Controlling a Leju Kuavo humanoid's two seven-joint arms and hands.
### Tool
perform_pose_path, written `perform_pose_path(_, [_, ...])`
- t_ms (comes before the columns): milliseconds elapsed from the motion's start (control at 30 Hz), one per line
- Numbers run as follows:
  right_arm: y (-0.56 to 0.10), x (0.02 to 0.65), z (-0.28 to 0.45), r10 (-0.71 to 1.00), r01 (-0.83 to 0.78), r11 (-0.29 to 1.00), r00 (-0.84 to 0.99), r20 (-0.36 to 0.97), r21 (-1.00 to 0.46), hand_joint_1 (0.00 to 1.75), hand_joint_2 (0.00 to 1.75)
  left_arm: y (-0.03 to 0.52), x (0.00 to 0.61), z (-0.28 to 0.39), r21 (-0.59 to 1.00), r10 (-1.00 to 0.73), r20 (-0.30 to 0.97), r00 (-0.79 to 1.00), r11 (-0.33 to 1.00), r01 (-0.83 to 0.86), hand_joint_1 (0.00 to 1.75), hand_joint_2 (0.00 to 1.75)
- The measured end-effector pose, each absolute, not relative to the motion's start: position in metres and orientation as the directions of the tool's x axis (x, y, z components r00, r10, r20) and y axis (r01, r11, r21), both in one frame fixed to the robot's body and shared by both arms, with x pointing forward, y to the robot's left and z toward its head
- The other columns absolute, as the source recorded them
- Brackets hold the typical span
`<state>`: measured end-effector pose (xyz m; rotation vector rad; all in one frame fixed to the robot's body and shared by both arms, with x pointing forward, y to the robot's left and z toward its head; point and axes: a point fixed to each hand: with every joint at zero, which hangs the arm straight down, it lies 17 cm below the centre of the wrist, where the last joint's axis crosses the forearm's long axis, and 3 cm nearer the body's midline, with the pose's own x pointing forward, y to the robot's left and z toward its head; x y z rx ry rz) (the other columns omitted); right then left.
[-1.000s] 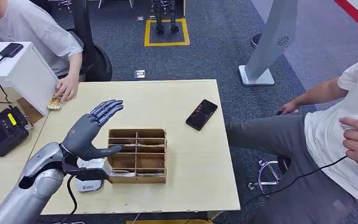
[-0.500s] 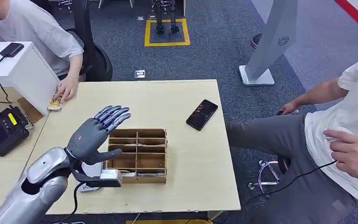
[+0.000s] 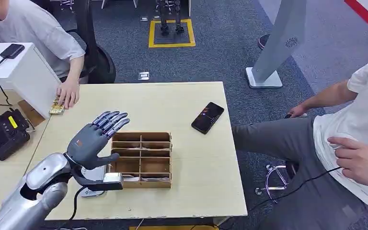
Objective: Pass the card to the sensor for recognition and then transmit it.
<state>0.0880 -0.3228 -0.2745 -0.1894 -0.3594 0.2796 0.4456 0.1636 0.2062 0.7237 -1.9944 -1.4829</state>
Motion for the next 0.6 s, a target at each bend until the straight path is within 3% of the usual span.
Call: perform_pose_path(600, [-0.323,0.085,-0.275,0.292,-0.225,0.947,0.902,0.320,-0.229,0.00,1.75,0.179,0.450,0.181,0.979,-0.718,0.099,-0.689,0.195,-0.063,0.00,1.75])
